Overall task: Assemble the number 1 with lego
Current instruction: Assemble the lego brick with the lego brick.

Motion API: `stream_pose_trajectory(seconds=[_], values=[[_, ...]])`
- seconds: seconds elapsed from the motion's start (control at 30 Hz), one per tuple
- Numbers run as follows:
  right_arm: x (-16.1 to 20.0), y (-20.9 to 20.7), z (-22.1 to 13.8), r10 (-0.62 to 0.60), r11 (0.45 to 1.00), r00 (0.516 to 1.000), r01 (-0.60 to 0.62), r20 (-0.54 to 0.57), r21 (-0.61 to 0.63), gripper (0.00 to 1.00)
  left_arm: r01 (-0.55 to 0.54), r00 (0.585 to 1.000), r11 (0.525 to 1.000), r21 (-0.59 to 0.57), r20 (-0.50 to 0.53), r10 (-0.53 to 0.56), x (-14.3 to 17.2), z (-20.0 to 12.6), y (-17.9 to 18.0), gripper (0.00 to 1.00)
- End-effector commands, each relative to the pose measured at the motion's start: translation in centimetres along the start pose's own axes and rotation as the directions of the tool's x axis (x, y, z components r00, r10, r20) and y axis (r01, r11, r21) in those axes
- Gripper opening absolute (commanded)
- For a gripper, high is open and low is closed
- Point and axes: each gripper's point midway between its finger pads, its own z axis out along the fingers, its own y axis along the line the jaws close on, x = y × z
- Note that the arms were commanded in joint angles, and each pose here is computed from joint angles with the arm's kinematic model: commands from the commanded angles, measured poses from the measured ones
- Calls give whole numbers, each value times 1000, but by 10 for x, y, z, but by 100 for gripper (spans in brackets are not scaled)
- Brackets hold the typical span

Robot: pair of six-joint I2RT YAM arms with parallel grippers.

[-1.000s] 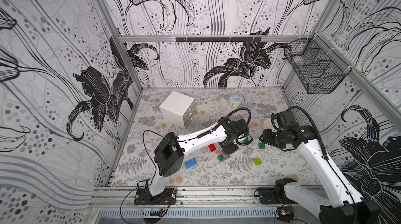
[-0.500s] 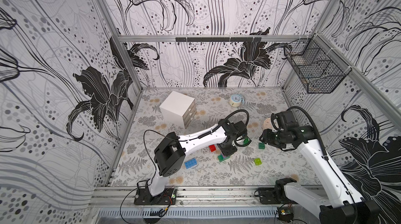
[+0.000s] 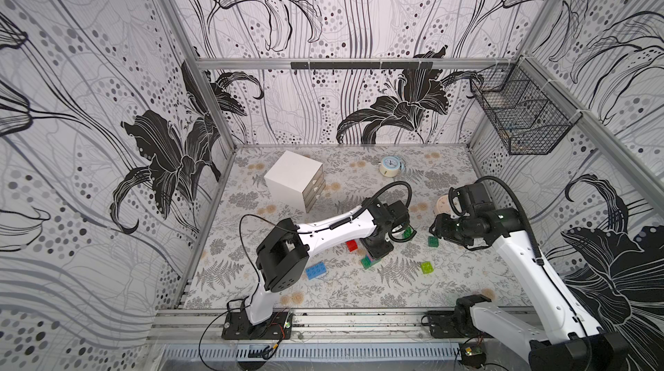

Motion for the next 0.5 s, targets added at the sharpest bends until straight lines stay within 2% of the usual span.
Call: stream_pose_trajectory(seconds=[0.0,0.1,0.17,0.27,0.4,0.47], values=[[3,0,-2,12,1000,1000,-12,-4,-9,54,48,987,998,-44,-150,-54,24,45,10,12],[2,0,-3,11,1000,1000,-11,1,-10,54,64,981,997,-44,-179,-71,29,52,9,12],[3,0,-3,11,1000,1000,-11,1,-10,54,73,981,997,-36,-179,-79,30,54,8,16],[1,2,-6,9,1000,1000,-9,13,-19,55,87,988,996,-22,-130,-89,20,47,6,33],[-3,5,-13,-1,1000,999,2,40,-31,60,107,994,994,25,32,-107,-11,13,4,56],[-5,6,-16,-7,999,999,9,53,-37,63,113,986,993,45,114,-118,-25,-7,4,64]])
